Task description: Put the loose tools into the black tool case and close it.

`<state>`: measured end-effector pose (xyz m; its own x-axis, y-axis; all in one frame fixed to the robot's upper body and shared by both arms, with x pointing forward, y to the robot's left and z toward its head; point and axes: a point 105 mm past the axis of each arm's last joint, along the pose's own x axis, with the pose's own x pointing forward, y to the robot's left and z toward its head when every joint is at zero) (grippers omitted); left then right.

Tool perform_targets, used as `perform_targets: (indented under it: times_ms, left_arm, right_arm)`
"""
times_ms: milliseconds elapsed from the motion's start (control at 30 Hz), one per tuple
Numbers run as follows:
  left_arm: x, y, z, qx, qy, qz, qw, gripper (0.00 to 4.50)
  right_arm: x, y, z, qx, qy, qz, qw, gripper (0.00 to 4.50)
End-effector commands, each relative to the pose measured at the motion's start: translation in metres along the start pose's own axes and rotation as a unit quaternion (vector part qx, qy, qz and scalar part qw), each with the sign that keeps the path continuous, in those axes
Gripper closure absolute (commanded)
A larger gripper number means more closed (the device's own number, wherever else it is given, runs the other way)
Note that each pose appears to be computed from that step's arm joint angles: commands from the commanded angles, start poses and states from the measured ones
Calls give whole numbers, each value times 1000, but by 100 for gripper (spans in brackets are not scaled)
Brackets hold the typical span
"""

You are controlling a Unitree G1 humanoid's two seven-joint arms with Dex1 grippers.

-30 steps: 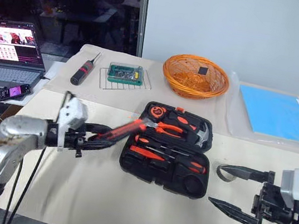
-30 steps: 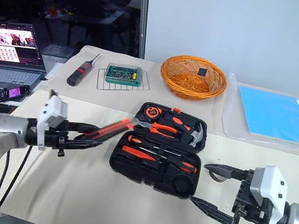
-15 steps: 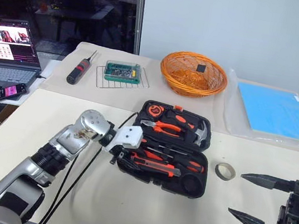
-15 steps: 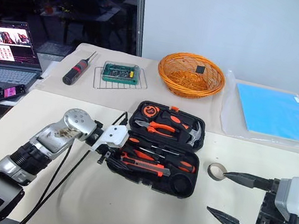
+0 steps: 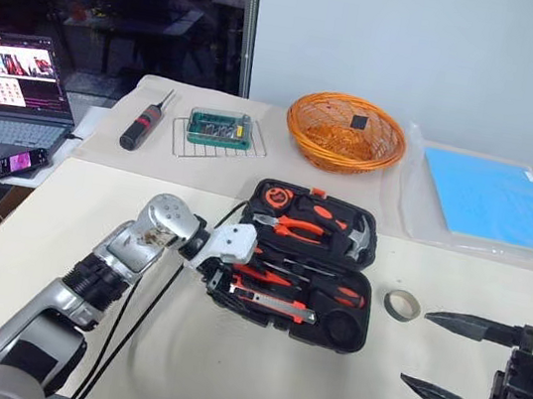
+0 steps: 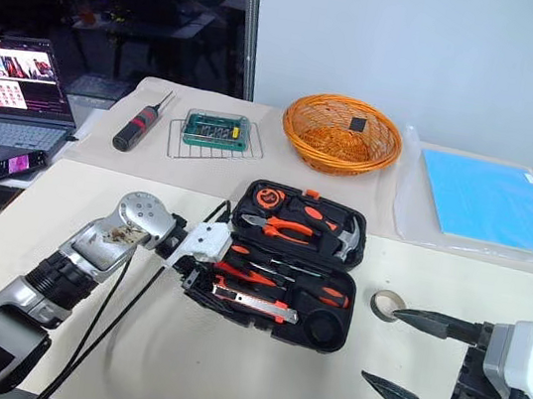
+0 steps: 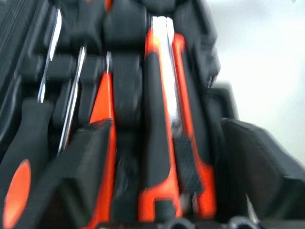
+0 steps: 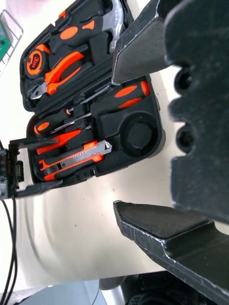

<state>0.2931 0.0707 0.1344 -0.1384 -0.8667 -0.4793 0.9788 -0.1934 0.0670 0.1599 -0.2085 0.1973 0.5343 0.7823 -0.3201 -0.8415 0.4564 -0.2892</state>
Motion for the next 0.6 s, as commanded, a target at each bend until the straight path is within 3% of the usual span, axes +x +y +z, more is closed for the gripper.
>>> perform_targets:
  times_ms: [33,133,233,267,333,467,600]
  left_arm:
    - [-21,-5,23,-39,-81,13,996,37]
    - [-20,-7,17,-69,-97,41,992,104]
    - [-11,-7,7,-84,-84,65,991,216]
    - [-5,-1,-3,-100,-66,88,989,275]
    - [1,5,-13,-117,-46,114,986,313]
    - [22,0,-46,-135,51,107,984,447]
    - [29,-8,-62,-101,97,90,986,447]
  right_arm:
    - [2,-1,5,-10,-11,0,1000,0]
    - [4,-2,6,-10,-16,3,1000,0]
    - [6,-3,5,-10,-16,4,1000,0]
    - [6,-4,5,-11,-15,4,1000,0]
    - [6,-4,5,-11,-14,3,1000,0]
    - [3,-2,-1,8,13,-3,1000,0]
    - [-3,2,-6,24,34,-10,999,0]
